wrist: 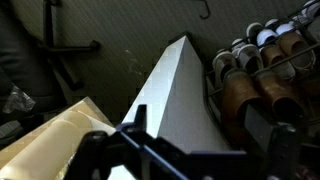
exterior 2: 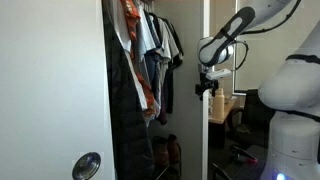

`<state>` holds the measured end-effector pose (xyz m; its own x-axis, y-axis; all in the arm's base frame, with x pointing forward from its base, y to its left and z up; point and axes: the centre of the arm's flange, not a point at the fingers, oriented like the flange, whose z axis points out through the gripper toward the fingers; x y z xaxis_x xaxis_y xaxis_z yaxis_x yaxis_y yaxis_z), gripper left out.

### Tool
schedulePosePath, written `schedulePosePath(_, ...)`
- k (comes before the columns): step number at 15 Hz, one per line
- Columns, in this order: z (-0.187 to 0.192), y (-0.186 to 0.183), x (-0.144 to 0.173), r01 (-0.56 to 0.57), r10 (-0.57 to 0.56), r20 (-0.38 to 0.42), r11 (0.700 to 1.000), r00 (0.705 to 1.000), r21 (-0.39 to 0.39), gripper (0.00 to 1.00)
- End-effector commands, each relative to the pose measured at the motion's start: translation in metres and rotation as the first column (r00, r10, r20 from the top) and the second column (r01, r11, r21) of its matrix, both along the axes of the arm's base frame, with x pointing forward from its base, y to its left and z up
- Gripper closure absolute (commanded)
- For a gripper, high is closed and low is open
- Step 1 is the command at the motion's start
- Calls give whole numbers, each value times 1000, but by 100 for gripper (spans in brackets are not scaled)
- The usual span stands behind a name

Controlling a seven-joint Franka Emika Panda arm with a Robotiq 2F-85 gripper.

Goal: Move the left brown boot on the shoe rack to the left

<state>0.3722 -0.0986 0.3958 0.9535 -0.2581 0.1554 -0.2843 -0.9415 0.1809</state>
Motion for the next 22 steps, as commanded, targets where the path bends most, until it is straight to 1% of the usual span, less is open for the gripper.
schedulePosePath(1,0,0,0,0,0,0,1000,1000,0,0)
schedulePosePath(3,0,0,0,0,0,0,1000,1000,0,0)
schedulePosePath(5,-3,9,8,-38,38,-5,999,999,2,0)
schedulePosePath(7,-8,28,23,-115,115,-23,993,993,14,0)
schedulePosePath(9,-18,48,40,-208,208,-51,978,977,9,0)
schedulePosePath(12,-44,73,68,-336,336,-99,942,937,8,0)
schedulePosePath(16,-75,81,107,-464,466,-126,885,876,50,0)
schedulePosePath(18,-90,78,127,-527,532,-132,847,836,73,0)
schedulePosePath(22,-121,72,166,-616,637,-148,770,757,165,0)
